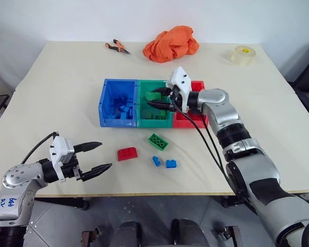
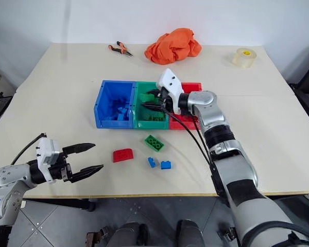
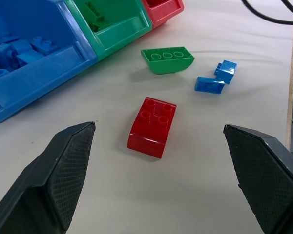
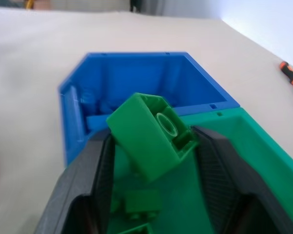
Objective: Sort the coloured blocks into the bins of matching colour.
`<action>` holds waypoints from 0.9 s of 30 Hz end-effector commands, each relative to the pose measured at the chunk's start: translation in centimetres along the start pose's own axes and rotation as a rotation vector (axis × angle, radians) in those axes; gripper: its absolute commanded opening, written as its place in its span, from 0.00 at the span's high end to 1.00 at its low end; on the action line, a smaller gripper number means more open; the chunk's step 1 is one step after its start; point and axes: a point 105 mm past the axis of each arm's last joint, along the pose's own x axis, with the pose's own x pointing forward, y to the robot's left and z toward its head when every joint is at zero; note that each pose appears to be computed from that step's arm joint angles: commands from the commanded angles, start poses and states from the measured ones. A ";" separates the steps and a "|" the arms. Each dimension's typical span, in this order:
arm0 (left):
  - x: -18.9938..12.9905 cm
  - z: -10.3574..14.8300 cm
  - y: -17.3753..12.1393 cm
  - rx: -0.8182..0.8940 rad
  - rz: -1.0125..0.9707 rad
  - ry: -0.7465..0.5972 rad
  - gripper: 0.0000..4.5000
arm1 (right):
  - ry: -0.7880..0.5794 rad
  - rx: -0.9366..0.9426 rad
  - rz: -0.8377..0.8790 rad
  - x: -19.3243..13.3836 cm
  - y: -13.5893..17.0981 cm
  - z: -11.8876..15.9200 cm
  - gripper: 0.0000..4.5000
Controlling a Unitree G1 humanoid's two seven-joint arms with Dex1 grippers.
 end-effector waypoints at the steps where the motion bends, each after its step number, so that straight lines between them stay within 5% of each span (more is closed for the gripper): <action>1: 0.0 1.0 0.0 0.045 0.000 -0.024 0.00 | -0.015 -0.097 -0.026 0.1 -0.8 1.2 0.20; 4: -0.3 1.0 0.1 0.045 0.006 -0.023 0.00 | -0.053 -0.107 -0.016 -0.3 -1.1 2.3 0.01; 13: -0.3 1.1 0.6 0.040 -0.004 -0.021 0.00 | -0.065 -0.139 0.202 -7.0 0.9 1.1 0.01; 22: -1.3 0.9 1.7 0.020 -0.013 0.002 0.00 | 0.291 0.067 0.191 -21.7 6.2 -5.9 0.01; 27: -1.7 0.8 2.2 0.022 -0.030 0.023 0.00 | 0.420 0.118 0.132 -25.2 7.5 -7.3 0.01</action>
